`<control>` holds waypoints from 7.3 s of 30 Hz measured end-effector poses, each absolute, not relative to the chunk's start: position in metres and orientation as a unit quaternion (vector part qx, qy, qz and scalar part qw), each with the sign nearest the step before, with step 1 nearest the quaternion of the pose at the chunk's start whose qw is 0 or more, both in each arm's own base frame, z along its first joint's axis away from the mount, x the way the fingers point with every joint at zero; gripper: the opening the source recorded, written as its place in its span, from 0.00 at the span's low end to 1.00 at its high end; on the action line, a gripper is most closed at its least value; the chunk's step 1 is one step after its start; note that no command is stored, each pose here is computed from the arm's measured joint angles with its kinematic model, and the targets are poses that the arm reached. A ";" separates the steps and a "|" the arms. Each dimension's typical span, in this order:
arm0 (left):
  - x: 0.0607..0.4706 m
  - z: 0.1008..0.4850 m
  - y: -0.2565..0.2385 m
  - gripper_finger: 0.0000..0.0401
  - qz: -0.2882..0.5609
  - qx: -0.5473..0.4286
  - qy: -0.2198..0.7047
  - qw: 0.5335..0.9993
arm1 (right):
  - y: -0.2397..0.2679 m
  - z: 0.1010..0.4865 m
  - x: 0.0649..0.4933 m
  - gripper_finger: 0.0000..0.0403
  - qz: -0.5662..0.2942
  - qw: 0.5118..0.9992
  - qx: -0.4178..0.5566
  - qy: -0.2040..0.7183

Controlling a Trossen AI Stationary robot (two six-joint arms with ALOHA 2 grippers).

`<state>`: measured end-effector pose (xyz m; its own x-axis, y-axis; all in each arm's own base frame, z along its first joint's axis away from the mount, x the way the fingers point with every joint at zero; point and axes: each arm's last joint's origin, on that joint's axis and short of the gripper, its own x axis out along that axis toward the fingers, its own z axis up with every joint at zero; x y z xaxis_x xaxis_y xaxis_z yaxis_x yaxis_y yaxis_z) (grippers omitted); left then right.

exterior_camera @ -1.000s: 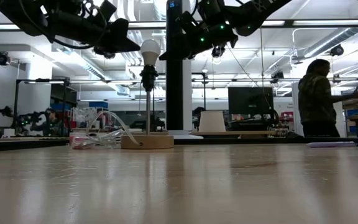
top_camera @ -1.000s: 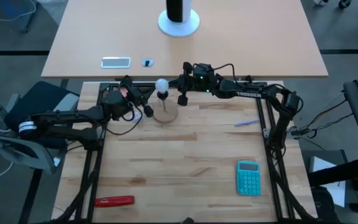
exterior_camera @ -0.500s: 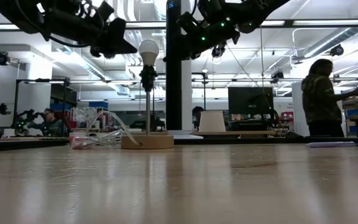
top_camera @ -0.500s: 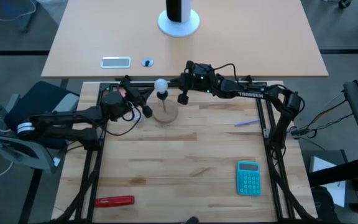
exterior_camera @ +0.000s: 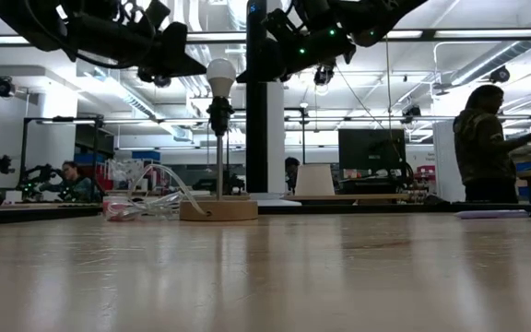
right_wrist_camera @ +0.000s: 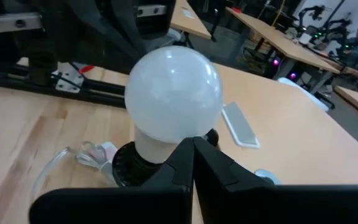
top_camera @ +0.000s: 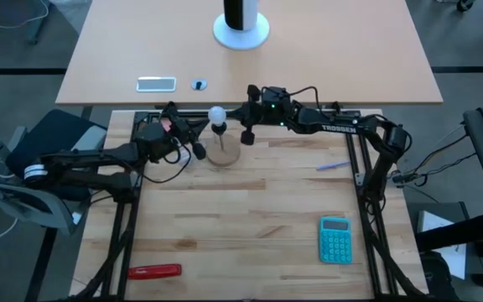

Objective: Screw lightbulb
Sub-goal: Insert the lightbulb into the wooden table lamp

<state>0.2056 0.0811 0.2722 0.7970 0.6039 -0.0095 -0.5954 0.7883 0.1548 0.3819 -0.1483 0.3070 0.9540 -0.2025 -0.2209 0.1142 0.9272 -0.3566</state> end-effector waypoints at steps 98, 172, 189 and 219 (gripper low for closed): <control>0.210 0.272 0.080 0.00 0.320 0.095 0.028 0.942 | -0.152 0.310 0.381 0.01 -0.094 0.972 -0.180 0.121; 0.209 0.269 0.080 0.00 0.378 0.105 0.048 0.919 | -0.150 0.303 0.386 0.01 -0.034 0.981 -0.160 0.108; 0.206 0.276 0.068 0.00 0.327 0.102 0.030 0.939 | -0.153 0.306 0.381 0.01 -0.083 0.974 -0.163 0.130; 0.206 0.273 0.068 0.00 0.360 0.104 0.045 0.926 | -0.152 0.301 0.382 0.01 -0.089 0.969 -0.169 0.154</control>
<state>0.2065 0.0684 0.2733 0.7370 0.6758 -0.0083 -0.6573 0.7195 0.2241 0.3816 -0.1520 0.3007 0.9365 -0.2248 -0.2692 0.1204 0.9270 -0.3551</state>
